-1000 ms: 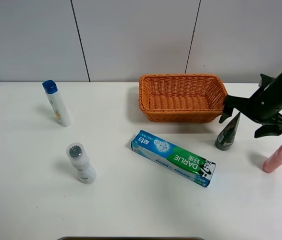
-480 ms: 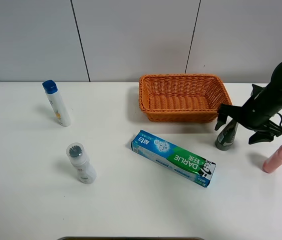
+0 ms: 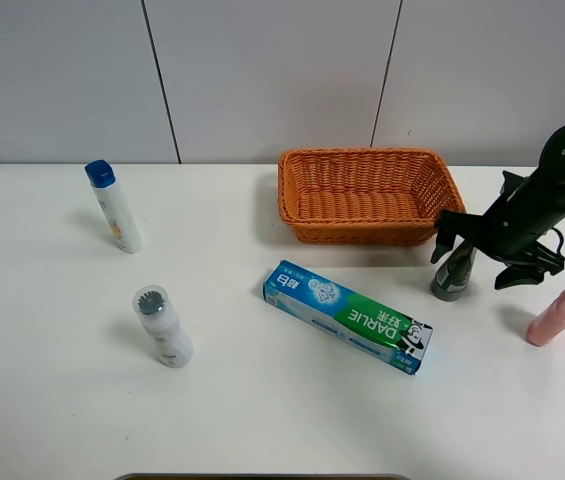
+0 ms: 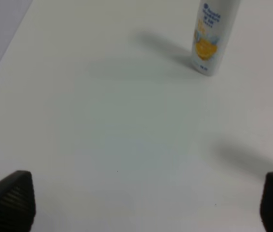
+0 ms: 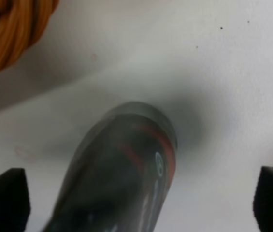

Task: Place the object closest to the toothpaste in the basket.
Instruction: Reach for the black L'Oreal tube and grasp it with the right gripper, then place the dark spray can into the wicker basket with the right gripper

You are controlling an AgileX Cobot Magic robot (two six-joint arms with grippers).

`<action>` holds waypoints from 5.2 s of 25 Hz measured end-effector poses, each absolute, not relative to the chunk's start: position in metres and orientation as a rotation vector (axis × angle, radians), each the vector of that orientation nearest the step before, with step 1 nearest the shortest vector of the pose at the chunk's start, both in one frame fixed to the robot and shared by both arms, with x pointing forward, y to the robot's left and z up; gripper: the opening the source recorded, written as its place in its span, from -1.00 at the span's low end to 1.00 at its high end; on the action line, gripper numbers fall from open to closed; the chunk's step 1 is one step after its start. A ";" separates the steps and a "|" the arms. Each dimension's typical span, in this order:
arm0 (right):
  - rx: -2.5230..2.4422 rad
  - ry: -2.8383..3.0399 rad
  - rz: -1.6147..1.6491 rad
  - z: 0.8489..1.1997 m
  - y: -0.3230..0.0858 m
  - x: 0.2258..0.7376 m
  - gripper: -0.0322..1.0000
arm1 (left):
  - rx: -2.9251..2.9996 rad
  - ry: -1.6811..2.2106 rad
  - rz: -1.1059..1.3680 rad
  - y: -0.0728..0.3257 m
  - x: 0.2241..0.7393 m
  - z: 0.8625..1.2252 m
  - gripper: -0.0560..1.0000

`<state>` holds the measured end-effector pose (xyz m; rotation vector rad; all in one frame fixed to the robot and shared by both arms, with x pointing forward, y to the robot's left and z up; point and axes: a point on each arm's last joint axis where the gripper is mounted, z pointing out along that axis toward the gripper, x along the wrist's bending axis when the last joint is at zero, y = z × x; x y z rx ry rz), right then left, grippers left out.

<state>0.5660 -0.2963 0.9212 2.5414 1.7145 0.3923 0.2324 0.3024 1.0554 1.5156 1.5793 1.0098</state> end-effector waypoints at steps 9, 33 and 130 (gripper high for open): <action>2.549 1.703 0.396 0.921 -0.296 0.566 -0.15 | 1.516 1.579 1.010 0.302 0.232 1.055 0.88; 2.542 1.714 0.395 0.923 -0.294 0.566 -0.26 | 1.516 1.579 1.010 0.302 0.232 1.055 0.88; 1.861 2.100 0.596 0.941 -0.207 0.682 -0.09 | 1.516 1.579 1.010 0.302 0.232 1.055 0.88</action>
